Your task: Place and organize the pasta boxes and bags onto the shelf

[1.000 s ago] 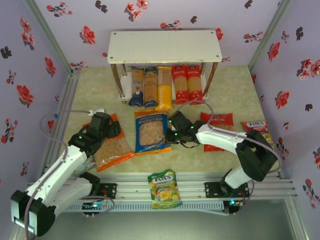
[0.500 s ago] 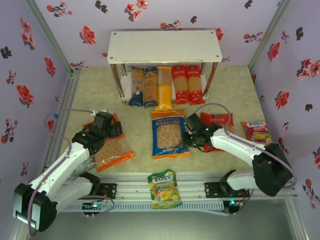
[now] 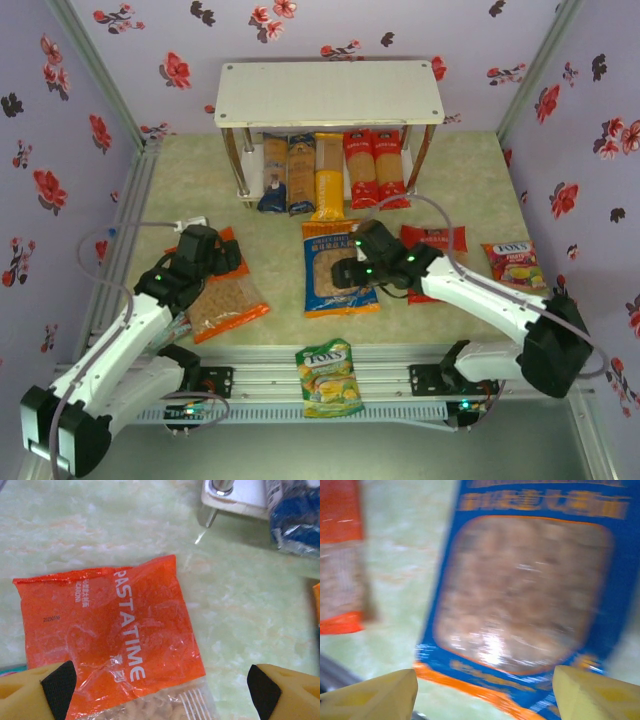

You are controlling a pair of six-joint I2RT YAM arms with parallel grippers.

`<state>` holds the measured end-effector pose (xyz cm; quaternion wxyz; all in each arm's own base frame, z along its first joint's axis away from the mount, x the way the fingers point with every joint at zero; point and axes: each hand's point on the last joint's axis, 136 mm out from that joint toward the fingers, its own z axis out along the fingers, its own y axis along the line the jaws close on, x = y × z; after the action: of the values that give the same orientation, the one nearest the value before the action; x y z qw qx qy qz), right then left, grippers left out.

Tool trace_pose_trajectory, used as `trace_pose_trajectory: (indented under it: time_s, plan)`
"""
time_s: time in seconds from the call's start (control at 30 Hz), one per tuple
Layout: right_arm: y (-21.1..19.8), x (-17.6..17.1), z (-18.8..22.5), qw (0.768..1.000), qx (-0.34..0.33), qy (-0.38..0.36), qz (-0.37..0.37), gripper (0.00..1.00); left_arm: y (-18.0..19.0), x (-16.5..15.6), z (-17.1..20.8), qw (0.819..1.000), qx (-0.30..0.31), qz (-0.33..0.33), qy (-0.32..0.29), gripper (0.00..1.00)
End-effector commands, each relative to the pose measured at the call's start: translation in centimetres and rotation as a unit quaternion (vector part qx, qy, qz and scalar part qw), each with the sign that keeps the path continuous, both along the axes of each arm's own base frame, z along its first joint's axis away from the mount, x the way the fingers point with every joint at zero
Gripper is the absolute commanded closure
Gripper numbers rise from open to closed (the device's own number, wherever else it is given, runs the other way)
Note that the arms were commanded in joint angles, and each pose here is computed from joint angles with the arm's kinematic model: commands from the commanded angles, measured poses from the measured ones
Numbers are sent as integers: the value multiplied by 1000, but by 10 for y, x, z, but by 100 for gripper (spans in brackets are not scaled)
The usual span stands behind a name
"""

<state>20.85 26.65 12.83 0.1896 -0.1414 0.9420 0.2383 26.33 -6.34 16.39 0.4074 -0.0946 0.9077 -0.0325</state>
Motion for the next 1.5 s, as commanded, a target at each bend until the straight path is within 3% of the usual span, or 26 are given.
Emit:
trace_pose_trajectory:
  time_s: [0.0,0.37,0.73,1.03,1.13,1.27,1.4,1.47]
  plan:
    - [60,-13,7,994,77,30,71,28,-1,-1,28,999,-32,4,-34,8]
    - [170,-41,-60,973,52,134,180,29,0,-7,66,996,-47,-7,-70,9]
    - [210,-49,-85,959,70,185,201,29,4,-9,63,997,-41,-3,-71,9]
    - [238,-42,-80,954,114,191,200,32,6,-9,57,997,-38,-1,-66,9]
    - [245,-40,-79,953,126,195,197,42,6,-8,54,997,-36,-1,-64,9]
    - [242,-35,-79,958,119,187,182,68,6,-7,46,998,-32,0,-54,9]
    - [223,-23,-77,969,100,164,154,83,6,-5,31,999,-23,1,-36,11]
    - [210,-14,-75,975,95,151,132,96,5,-4,23,1000,-18,1,-26,11]
